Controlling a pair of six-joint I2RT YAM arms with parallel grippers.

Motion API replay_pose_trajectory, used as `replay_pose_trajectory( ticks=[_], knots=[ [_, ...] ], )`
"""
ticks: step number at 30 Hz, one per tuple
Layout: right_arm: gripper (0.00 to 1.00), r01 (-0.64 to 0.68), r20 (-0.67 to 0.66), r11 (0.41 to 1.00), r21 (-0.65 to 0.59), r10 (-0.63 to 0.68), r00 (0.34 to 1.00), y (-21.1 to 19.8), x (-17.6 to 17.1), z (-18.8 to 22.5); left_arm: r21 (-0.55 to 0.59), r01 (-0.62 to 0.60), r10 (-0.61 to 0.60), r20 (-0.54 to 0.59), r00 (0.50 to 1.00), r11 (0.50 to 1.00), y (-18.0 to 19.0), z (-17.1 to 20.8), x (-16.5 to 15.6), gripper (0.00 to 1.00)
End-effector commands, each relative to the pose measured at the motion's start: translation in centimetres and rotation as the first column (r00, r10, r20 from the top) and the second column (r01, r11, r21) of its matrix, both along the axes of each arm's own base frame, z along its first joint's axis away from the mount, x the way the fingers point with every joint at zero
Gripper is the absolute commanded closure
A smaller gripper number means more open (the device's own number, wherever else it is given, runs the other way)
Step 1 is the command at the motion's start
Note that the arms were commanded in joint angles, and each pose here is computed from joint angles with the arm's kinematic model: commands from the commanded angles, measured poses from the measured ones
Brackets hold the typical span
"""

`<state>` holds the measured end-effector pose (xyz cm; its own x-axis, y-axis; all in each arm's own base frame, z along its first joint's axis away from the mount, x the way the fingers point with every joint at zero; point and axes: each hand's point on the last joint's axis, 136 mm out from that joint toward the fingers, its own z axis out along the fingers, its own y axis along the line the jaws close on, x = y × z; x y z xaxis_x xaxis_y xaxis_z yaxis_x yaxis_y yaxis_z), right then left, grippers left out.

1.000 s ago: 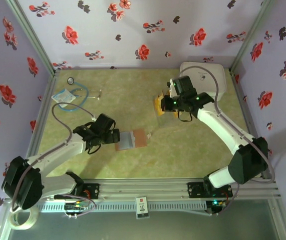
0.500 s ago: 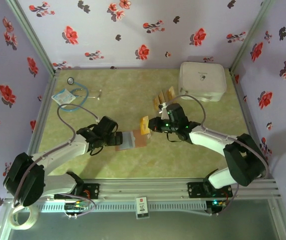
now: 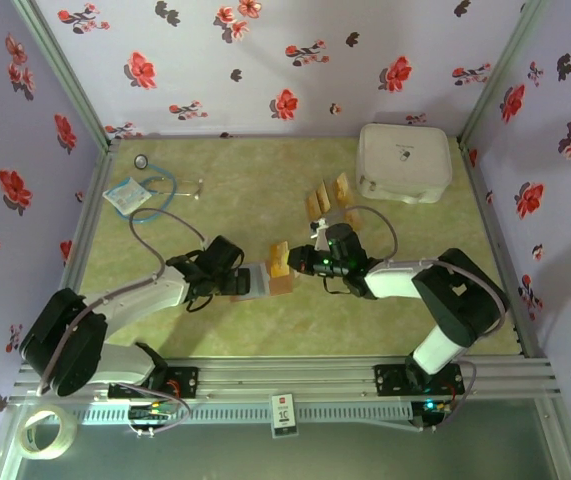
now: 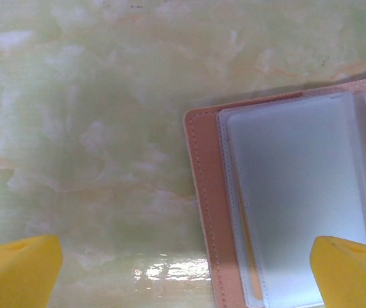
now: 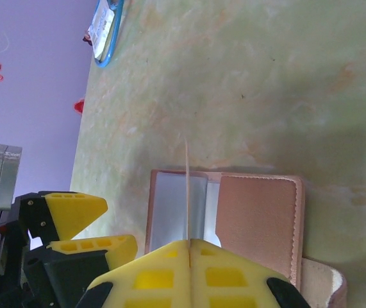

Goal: Put the credit cards into the card holder

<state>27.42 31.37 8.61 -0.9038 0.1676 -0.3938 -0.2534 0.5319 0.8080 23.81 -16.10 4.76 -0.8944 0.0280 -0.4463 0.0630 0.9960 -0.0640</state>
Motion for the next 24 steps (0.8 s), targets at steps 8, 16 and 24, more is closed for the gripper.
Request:
replay_pose_trajectory(
  ticks=[8,16,24],
  knots=[
    [1.00,-0.029,0.028,0.998,0.059,0.027,0.999,1.2,-0.7,0.4,0.073,0.013,-0.014,0.003,1.000,0.997,0.5,-1.3,0.0,0.00],
    [1.00,-0.039,0.014,0.997,0.061,0.038,0.999,1.6,-1.1,-0.5,0.115,-0.003,0.005,-0.013,1.000,0.993,1.4,-2.2,-0.4,0.00],
    [1.00,-0.041,0.010,0.997,0.062,0.040,0.999,1.7,-1.1,-0.7,0.152,-0.023,0.027,-0.027,0.999,0.988,2.4,-2.9,-0.9,0.00]
  ],
)
